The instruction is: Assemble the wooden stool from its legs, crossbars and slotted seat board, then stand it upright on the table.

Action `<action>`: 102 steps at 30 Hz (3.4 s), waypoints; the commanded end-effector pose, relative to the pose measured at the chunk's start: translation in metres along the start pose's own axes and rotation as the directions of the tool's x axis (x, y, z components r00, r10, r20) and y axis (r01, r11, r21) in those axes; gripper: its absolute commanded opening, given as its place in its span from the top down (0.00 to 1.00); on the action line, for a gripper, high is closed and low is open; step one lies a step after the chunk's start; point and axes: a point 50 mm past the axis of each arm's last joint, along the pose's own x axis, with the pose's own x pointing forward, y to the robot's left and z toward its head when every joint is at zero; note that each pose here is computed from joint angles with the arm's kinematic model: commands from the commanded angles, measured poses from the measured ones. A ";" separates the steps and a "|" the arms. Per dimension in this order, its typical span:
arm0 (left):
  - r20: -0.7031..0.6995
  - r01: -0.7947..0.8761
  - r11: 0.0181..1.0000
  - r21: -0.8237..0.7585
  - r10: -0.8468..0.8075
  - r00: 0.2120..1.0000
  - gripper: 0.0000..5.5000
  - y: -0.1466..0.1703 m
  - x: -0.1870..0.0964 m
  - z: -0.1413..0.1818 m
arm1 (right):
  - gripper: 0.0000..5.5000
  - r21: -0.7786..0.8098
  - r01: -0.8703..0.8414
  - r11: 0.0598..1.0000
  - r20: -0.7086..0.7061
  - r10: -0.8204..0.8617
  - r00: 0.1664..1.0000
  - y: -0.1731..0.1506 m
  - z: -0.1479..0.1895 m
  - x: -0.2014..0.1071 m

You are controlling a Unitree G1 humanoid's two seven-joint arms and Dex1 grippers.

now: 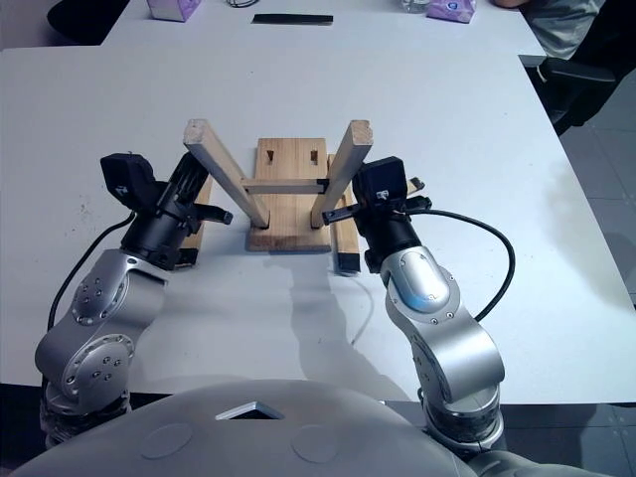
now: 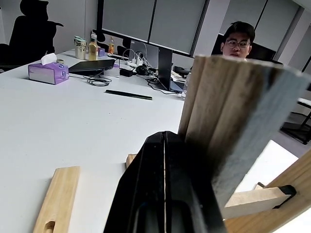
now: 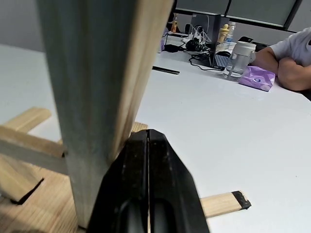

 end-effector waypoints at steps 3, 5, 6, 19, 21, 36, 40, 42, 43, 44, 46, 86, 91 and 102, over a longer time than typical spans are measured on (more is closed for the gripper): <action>0.070 -0.140 0.989 0.051 0.136 0.988 1.00 0.058 -0.011 0.030 | 1.00 0.061 -0.023 0.998 0.148 0.014 0.989 -0.057 0.019 0.008; 0.162 -0.147 0.989 -0.004 0.145 0.976 1.00 0.076 -0.006 0.056 | 1.00 0.078 -0.036 0.996 0.216 0.018 0.976 -0.091 0.037 0.015; 0.223 -0.095 0.994 -0.047 0.103 0.969 1.00 0.077 0.001 0.073 | 1.00 0.095 -0.104 0.990 0.271 0.074 0.960 -0.100 0.054 0.020; 0.260 0.528 0.822 -0.213 -0.473 0.842 1.00 -0.001 0.055 0.141 | 1.00 0.010 -0.729 0.685 0.469 0.641 0.608 -0.038 0.149 0.038; 0.194 0.512 0.811 -0.282 -0.474 0.859 1.00 0.001 0.059 0.121 | 1.00 0.055 -0.719 0.693 0.419 0.638 0.646 -0.036 0.130 0.044; 0.496 0.486 0.818 -0.310 -0.297 0.816 1.00 0.041 0.033 0.144 | 1.00 0.236 -0.644 0.728 0.632 0.388 0.670 -0.087 0.141 0.051; 0.183 0.181 0.948 -0.261 -0.135 0.974 1.00 0.106 0.012 0.081 | 1.00 0.089 -0.384 0.919 0.145 0.369 0.918 -0.107 0.051 0.088; -0.138 0.090 0.974 -0.206 -0.120 0.983 1.00 0.125 -0.009 0.016 | 1.00 -0.003 -0.451 0.893 -0.083 0.449 0.890 -0.093 -0.009 0.093; -0.270 0.112 0.972 -0.205 -0.166 0.948 1.00 0.121 -0.024 -0.011 | 1.00 -0.018 -0.520 0.854 -0.137 0.513 0.847 -0.080 -0.028 0.094; -0.336 0.158 0.957 -0.242 -0.235 0.912 1.00 0.109 -0.035 -0.029 | 1.00 -0.015 -0.585 0.811 -0.157 0.575 0.803 -0.067 -0.038 0.094; -0.399 0.281 0.918 -0.282 -0.378 0.836 1.00 0.079 -0.045 -0.050 | 1.00 -0.020 -0.680 0.733 -0.168 0.668 0.725 -0.046 -0.046 0.094; -0.444 0.207 0.970 -0.125 -0.241 0.863 1.00 0.064 -0.009 -0.060 | 1.00 -0.253 -0.767 0.589 -0.456 0.627 0.632 -0.039 -0.067 0.163; -0.563 0.191 0.975 -0.117 -0.223 0.796 1.00 0.058 -0.034 -0.078 | 1.00 -0.260 -0.848 0.463 -0.580 0.627 0.520 -0.052 -0.079 0.156; -0.619 0.236 0.968 -0.090 -0.240 0.748 1.00 0.069 -0.020 -0.096 | 1.00 -0.245 -0.933 0.265 -0.698 0.620 0.359 -0.075 -0.092 0.123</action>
